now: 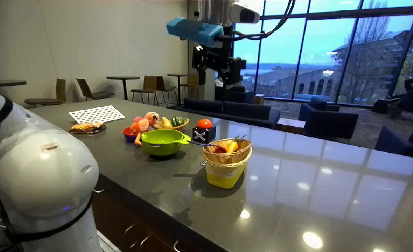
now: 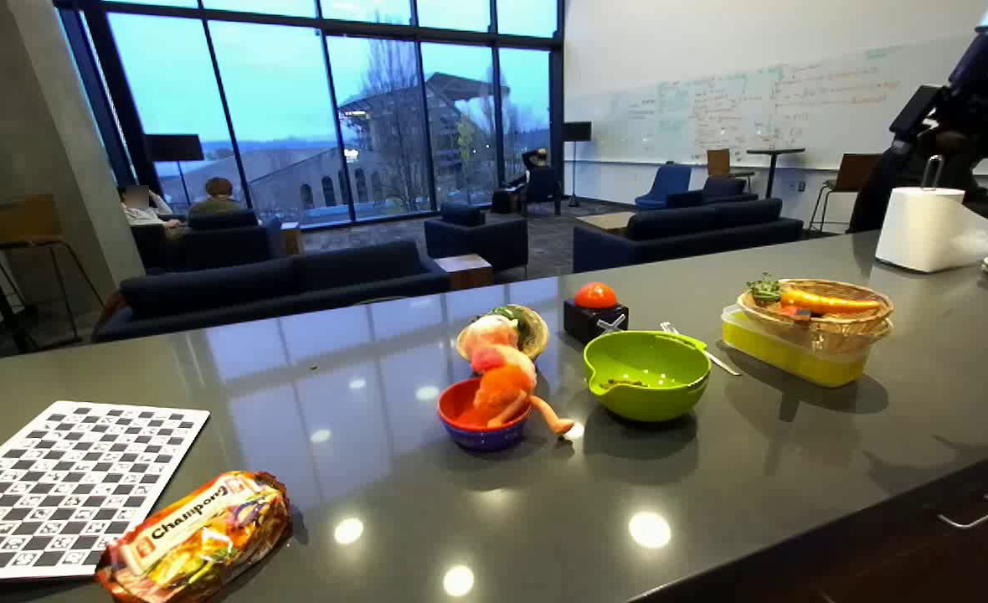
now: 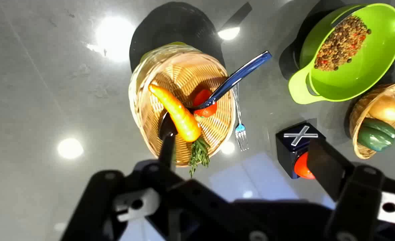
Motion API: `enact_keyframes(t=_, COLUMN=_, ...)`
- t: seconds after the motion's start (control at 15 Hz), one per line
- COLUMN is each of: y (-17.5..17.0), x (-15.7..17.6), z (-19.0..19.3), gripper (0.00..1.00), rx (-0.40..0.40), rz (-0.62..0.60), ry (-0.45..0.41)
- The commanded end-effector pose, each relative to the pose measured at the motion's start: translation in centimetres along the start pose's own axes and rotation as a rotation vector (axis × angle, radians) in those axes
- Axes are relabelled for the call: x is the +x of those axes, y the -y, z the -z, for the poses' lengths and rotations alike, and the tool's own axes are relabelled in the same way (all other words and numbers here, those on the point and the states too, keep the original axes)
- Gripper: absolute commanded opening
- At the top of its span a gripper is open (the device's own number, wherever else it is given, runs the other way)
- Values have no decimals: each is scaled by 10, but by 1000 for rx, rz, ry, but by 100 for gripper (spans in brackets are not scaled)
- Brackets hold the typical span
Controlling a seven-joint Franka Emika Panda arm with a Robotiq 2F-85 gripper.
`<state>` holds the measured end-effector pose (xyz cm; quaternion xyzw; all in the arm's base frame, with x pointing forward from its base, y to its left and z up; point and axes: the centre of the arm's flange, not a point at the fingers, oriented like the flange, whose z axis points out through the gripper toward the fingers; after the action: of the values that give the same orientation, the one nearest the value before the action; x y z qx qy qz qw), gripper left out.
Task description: Press the big orange button on the blue box with an X
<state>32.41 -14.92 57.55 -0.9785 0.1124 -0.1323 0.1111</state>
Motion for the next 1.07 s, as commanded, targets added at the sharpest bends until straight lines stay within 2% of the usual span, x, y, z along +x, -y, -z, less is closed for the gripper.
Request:
enact_keyframes(t=0.0, y=0, x=0, z=1, gripper=100, rx=0, rz=0, ry=-3)
enact_keyframes(t=0.6, y=1, x=4, z=-2, gripper=100, rx=-13, rz=6, ry=-28)
enact_keyframes(t=1.0, y=68, x=30, z=-32, gripper=100, rx=9, rz=217, ry=-49)
